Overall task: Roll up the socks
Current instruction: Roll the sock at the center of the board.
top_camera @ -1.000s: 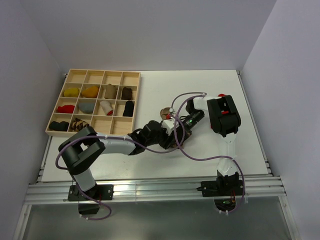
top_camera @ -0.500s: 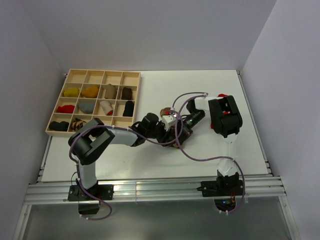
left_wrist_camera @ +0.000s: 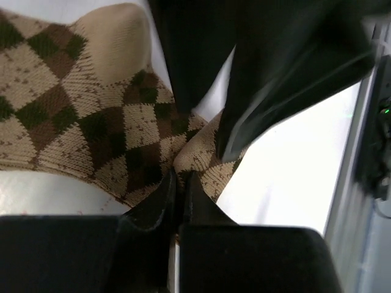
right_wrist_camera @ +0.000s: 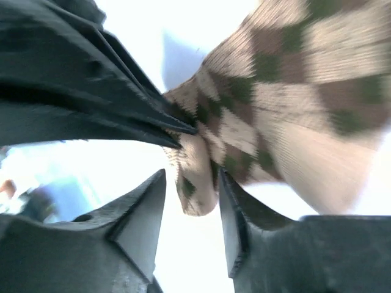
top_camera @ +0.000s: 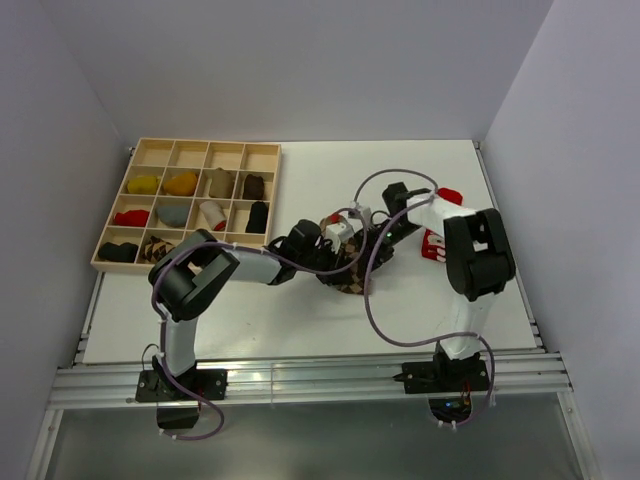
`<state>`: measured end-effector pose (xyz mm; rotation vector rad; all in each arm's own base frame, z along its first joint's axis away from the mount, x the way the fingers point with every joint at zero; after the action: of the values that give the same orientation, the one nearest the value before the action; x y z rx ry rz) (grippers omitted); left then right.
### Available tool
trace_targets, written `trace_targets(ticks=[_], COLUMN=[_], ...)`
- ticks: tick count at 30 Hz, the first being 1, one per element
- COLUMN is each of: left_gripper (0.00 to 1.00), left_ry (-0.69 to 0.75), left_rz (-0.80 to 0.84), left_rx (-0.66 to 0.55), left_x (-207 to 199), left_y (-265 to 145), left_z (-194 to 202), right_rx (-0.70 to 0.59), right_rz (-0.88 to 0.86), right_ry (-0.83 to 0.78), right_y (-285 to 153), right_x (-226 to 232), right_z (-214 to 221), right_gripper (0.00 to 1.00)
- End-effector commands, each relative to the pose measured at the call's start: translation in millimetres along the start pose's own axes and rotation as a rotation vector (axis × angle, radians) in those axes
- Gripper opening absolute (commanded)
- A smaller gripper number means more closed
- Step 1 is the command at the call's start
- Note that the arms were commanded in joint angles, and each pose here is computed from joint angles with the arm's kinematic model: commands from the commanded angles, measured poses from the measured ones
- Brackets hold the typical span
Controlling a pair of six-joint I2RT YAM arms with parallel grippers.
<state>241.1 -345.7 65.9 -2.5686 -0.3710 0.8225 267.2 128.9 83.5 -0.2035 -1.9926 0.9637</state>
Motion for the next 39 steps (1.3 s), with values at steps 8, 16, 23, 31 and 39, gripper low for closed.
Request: trace_targets(ticks=[8,16,23,31,39], left_gripper=[0.00,0.00,0.00,0.00,0.00], left_ry=[-0.570,-0.844,-0.931,-1.005,-0.997], left_rz=[-0.081,0.005,-0.013,0.006,0.045], left_rx=[0.225,0.264,0.346,0.365,0.362], left_x=[6,-3,1,11,10], left_y=[-8,-5,1,0,1], left_z=[38,41,42,42,36], right_rx=[-0.314,-0.327,-0.248,-0.160,-0.129], right_rz=[0.358,0.528,0.529,0.478,0.529], right_ry=[-0.265,-0.629,-1.040,-1.180,-1.229], right_y=[-78,-77,-29,3,19], right_x=[8,34,56,63,63], right_z=[-19,20,49,65,60], right_gripper=[0.53,0.56,0.68,0.70,0.68])
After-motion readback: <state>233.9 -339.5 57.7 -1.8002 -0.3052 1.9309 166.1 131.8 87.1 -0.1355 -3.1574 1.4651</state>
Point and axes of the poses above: each gripper's point midway between its finger pads, its own y axis out along the fingers, its own x axis along the line the jaws close on, z = x × y, the point moved 7 cm from there along -y, back along the fingers
